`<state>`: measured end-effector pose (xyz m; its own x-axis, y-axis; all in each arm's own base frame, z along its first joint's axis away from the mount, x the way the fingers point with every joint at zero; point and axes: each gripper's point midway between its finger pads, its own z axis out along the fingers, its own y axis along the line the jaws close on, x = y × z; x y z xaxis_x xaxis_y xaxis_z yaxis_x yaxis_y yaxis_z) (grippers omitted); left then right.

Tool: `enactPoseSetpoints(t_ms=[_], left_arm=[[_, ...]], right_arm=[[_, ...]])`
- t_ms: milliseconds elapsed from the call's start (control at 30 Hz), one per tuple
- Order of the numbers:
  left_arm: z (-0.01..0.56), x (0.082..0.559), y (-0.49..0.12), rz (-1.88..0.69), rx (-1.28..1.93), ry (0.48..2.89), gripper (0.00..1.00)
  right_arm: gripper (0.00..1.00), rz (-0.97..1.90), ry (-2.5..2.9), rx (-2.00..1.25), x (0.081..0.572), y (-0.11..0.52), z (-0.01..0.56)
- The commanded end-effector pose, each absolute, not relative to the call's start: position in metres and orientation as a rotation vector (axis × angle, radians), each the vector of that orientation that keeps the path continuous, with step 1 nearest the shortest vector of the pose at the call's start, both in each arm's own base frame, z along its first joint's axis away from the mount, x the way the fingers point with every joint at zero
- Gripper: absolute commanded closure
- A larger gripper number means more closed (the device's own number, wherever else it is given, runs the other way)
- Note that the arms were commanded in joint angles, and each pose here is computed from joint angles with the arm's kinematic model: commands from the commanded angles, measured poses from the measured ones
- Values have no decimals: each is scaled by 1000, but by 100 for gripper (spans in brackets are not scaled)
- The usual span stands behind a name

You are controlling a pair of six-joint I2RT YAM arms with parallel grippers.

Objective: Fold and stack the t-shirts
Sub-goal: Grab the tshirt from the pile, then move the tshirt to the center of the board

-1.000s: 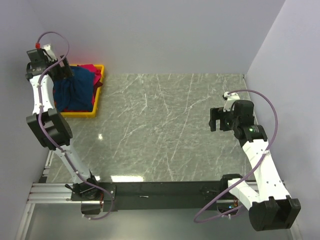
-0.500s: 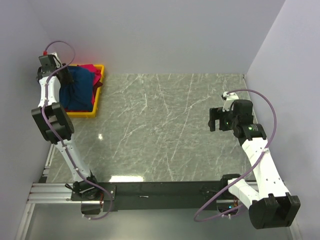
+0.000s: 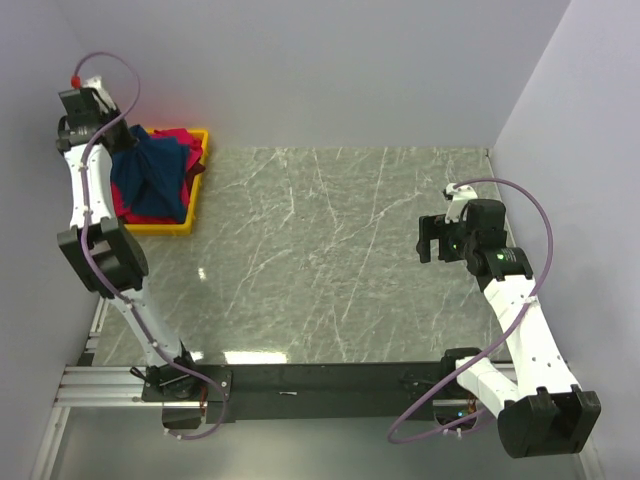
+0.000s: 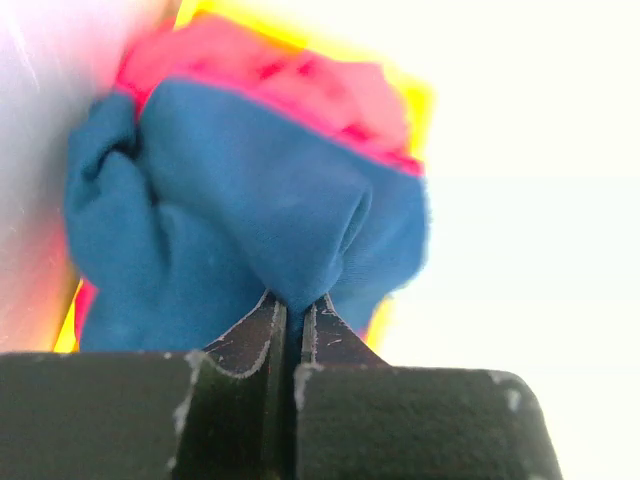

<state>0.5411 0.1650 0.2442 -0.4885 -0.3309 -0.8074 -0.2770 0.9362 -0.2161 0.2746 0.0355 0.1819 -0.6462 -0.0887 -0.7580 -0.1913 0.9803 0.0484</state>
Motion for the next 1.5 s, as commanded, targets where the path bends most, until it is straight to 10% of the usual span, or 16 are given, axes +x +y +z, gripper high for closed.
enactPoseSetpoints(t_ms=[0,600,767,800,833,933,1200,1467], left_arm=[[404,517,110,-150,-225,1790,100],[592,398,-108,-645,272,1374,99],[519,396,-137,-804,351,1552,88],[498,397,-135,-797,358,1599,78],[484,391,-131,-769,387,1624,42],[378,388,-94,-837,296,1837,1],[253,358,-32,-608,310,2101,1],[157,294,-113,-485,883,2174,12]], right_arm=[[0,166,2228,-194,282,38,199],[0,174,2231,-195,287,40,203],[0,182,2233,-217,287,42,207],[0,192,2235,-226,287,43,206],[0,197,2227,-239,286,45,209],[0,236,2212,-310,284,52,213],[0,408,2259,-481,287,85,205],[5,464,2342,-616,323,139,167]])
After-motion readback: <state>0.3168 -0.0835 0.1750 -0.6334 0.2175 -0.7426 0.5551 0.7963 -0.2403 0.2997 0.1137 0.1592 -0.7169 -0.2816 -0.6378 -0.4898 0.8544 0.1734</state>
